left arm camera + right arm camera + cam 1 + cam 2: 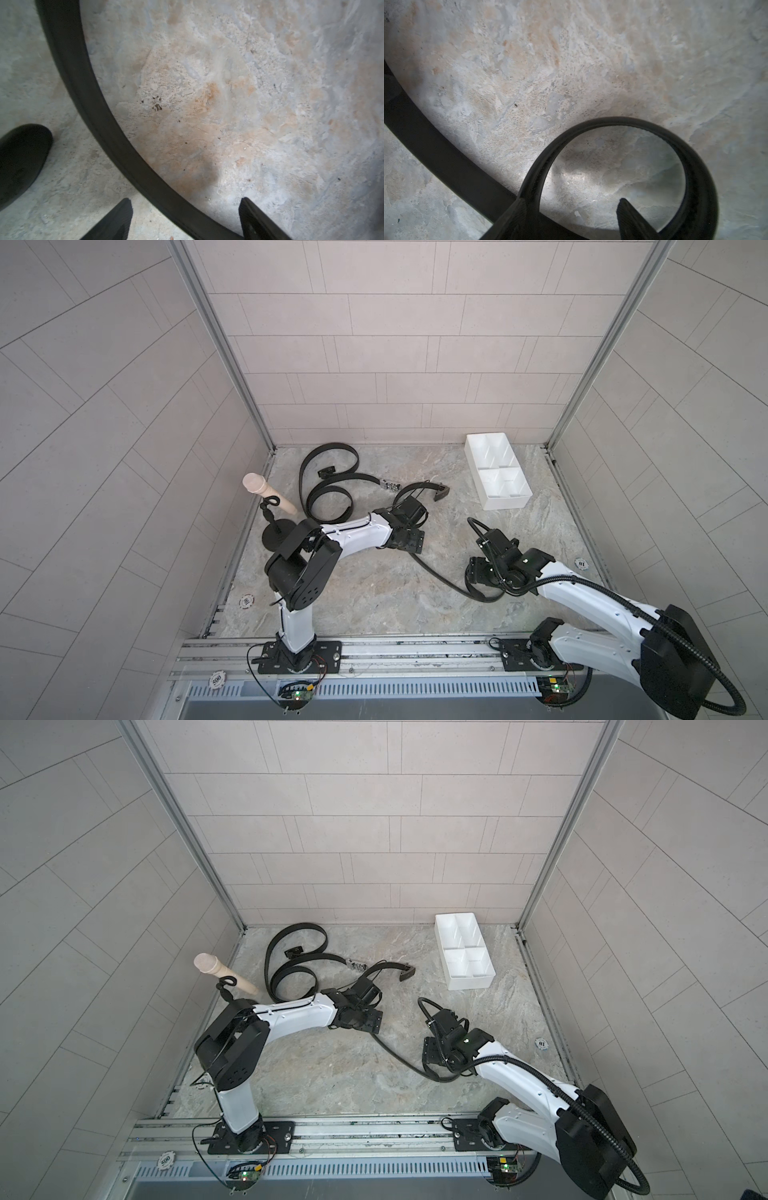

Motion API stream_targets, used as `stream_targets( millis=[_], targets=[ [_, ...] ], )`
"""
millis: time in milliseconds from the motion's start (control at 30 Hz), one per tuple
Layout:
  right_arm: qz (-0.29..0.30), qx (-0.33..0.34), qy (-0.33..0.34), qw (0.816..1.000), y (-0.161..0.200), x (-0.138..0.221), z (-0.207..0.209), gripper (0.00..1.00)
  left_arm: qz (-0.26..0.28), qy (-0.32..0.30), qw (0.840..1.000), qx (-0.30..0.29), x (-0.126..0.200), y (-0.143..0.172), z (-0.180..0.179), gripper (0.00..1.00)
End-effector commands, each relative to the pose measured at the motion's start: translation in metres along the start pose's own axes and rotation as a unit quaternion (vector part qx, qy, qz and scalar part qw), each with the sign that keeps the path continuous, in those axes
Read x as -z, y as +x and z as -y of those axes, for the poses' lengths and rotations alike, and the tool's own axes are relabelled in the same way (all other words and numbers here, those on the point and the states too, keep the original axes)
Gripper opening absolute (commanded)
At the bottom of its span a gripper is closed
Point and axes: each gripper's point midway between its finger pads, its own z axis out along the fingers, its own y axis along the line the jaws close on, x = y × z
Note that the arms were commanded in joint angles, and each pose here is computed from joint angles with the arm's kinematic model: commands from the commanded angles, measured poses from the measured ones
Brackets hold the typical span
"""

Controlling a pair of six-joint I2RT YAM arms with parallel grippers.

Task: Place the belts into the storage roll
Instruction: Roll the belt at the center of the board.

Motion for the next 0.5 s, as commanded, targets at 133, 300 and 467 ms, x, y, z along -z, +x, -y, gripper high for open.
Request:
stream_targets(
  millis=[133, 300, 467],
  targets=[
    [0.022, -0.033, -0.019, 0.999, -0.002, 0.017, -0.012, 0.72, -0.038, -0.024, 0.999, -0.011, -0.004, 0.025, -0.011, 0.77],
    [0.021, -0.029, -0.017, 0.999, -0.001, 0.021, -0.012, 0.72, -0.049, -0.03, 0.998, -0.02, -0.004, 0.033, -0.017, 0.67],
    [-0.007, -0.013, -0.006, 1.0, 0.004, 0.004, -0.014, 0.72, -0.051, -0.031, 0.998, -0.021, -0.004, 0.036, -0.018, 0.58]
  ],
)
